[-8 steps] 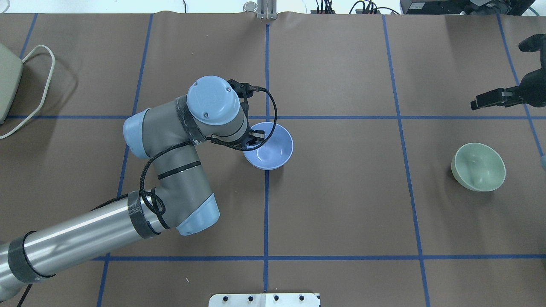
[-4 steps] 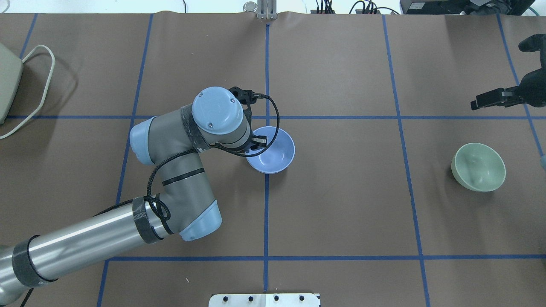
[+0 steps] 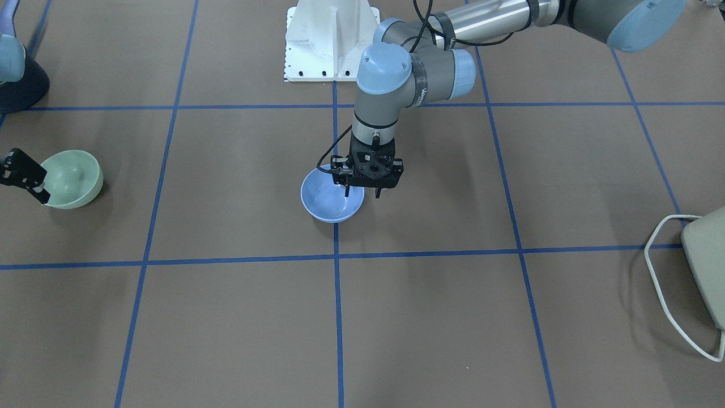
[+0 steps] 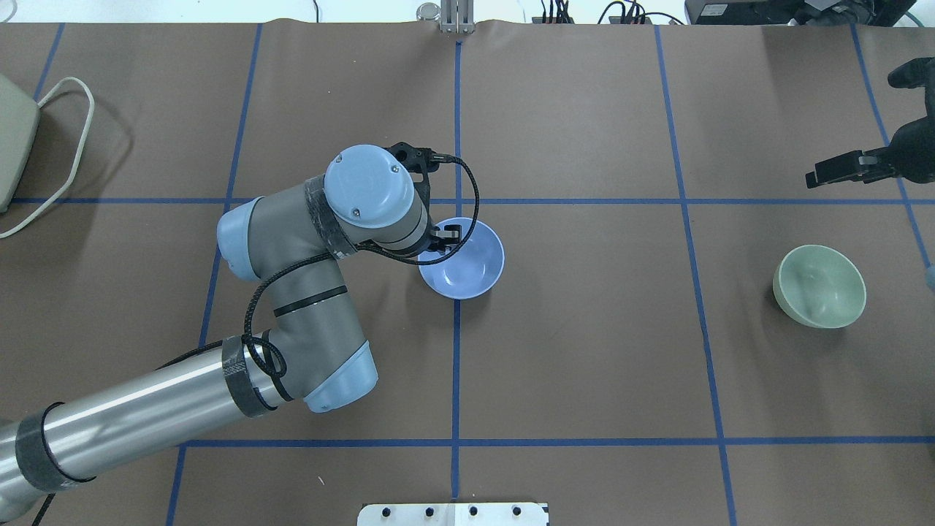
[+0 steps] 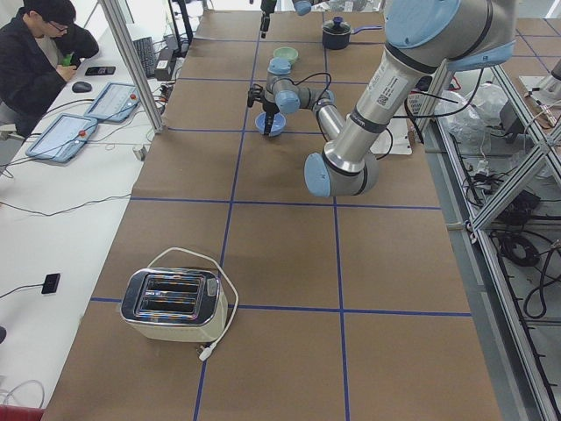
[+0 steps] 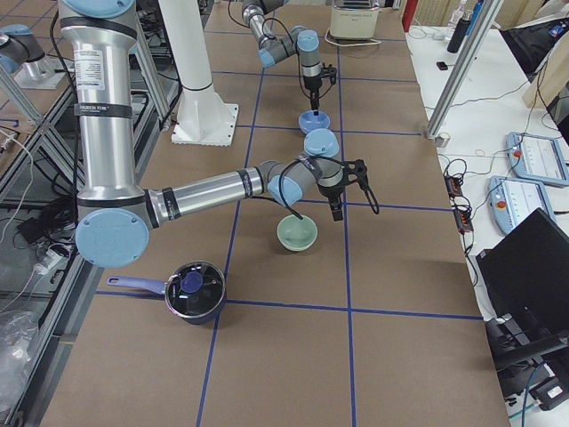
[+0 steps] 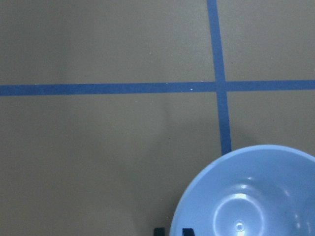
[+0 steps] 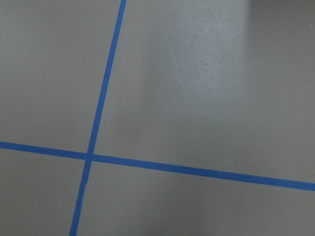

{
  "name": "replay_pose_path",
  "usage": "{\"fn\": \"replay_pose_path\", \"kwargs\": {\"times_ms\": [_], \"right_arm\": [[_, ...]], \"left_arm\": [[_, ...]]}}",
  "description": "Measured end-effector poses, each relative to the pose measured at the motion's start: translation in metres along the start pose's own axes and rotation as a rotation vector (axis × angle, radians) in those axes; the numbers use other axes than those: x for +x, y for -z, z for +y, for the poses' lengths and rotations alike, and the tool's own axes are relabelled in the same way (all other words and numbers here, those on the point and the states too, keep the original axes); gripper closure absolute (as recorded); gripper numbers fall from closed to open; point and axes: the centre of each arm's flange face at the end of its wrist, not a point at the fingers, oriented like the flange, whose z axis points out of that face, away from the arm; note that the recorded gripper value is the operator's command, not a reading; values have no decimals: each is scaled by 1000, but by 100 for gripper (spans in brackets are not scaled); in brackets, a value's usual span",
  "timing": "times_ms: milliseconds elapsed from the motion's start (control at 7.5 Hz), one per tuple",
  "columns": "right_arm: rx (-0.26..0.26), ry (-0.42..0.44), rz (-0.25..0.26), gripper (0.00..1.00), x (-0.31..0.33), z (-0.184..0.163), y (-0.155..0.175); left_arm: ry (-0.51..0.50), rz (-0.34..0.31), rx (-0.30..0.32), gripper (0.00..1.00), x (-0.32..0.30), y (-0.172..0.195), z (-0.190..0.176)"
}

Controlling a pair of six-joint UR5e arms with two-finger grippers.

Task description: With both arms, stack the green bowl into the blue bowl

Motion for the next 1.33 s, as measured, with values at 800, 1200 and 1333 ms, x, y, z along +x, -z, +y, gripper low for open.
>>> {"fn": "replay_pose_path", "kwargs": {"times_ms": [800,1200,1333], "right_arm": [[-66,47,54,0,57,50,-4],[-101,40,77,13,75,73,-10],[-117,50,75,19,71,77,-18]], "left_arm": [[-261,-34,-53,2,-268,148,-98],[-391,-77,-84,2,-499,226,-130],[-432,-101,-108,2,-572,256,-134]]}}
